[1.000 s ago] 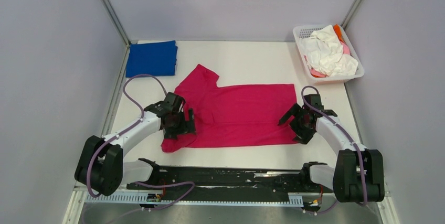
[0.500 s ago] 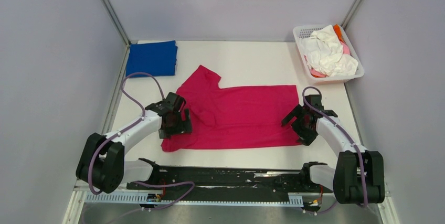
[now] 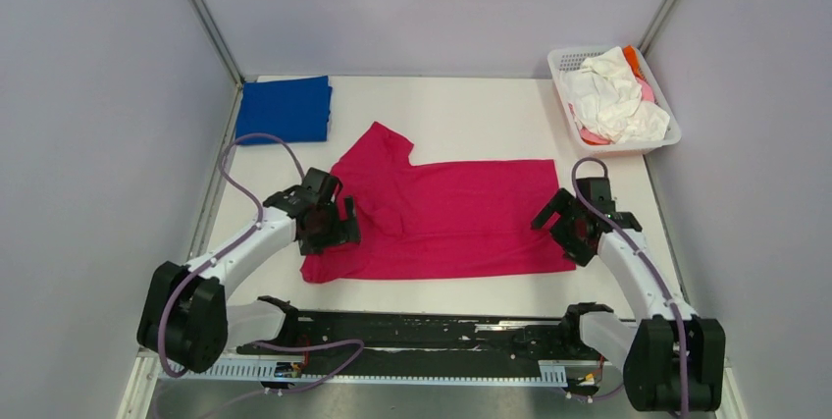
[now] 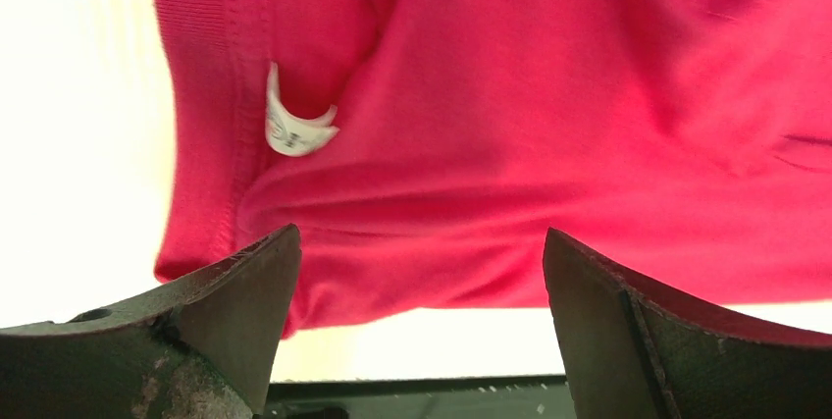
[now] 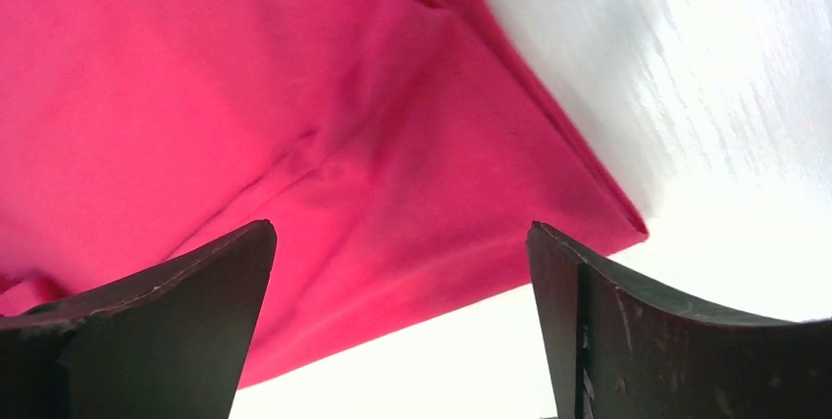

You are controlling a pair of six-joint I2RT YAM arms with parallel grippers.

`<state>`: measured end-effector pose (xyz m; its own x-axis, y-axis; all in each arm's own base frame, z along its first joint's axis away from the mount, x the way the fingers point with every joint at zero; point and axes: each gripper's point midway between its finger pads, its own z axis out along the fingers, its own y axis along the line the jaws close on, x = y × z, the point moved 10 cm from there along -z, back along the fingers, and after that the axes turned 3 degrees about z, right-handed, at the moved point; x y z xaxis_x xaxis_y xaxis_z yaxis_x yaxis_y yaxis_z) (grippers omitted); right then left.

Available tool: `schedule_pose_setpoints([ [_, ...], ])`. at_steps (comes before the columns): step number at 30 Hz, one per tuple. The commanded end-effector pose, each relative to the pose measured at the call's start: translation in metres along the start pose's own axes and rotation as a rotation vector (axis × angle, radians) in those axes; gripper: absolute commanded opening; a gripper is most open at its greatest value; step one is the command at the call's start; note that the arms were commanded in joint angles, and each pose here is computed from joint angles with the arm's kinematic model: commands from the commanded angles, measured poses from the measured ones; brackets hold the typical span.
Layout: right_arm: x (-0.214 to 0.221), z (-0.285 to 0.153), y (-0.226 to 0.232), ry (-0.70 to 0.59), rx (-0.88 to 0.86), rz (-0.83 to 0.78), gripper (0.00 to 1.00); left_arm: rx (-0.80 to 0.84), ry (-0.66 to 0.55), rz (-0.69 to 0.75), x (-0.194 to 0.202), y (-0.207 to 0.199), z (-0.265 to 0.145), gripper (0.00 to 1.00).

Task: Fold and stack the t-shirts
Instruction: Fold the flattened tshirt in 1/3 of the way, then grab the side of the flattened tshirt furthest away from the robot with both arms

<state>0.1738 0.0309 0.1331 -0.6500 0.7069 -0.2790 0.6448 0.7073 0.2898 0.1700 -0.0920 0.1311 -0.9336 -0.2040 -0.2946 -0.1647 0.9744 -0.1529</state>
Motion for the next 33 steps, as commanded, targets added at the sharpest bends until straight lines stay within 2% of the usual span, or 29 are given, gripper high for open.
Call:
schedule_pose_setpoints([
  [1, -0.019, -0.042, 0.022, -0.142, -0.232, -0.105, 1.00, 0.185, -0.109, 0.016, -0.018, -0.019, -0.043, 1.00],
  [7, -0.044, -0.068, 0.044, -0.293, -0.345, -0.134, 1.00, 0.254, -0.345, 0.087, -0.080, -0.049, -0.084, 1.00],
  [12, -0.068, -0.072, 0.070, -0.390, -0.431, -0.100, 1.00, 0.160, -0.353, 0.117, -0.153, -0.083, -0.061, 1.00],
  [15, -0.077, -0.067, 0.081, -0.400, -0.470, -0.094, 1.00, 0.114, -0.366, 0.131, -0.200, -0.104, -0.041, 1.00],
  [22, -0.087, -0.042, 0.084, -0.400, -0.377, -0.084, 1.00, -0.108, -0.384, 0.148, -0.271, -0.123, 0.010, 0.99],
  [24, -0.087, -0.035, 0.083, -0.391, -0.359, -0.083, 1.00, -0.088, -0.425, 0.152, -0.292, -0.133, 0.016, 0.97],
  [28, -0.090, -0.025, 0.081, -0.400, -0.310, -0.087, 1.00, -0.086, -0.411, 0.173, -0.308, -0.143, 0.060, 0.93],
  [33, -0.090, -0.016, 0.081, -0.372, -0.292, -0.101, 1.00, -0.105, -0.414, 0.184, -0.314, -0.145, 0.090, 0.87],
])
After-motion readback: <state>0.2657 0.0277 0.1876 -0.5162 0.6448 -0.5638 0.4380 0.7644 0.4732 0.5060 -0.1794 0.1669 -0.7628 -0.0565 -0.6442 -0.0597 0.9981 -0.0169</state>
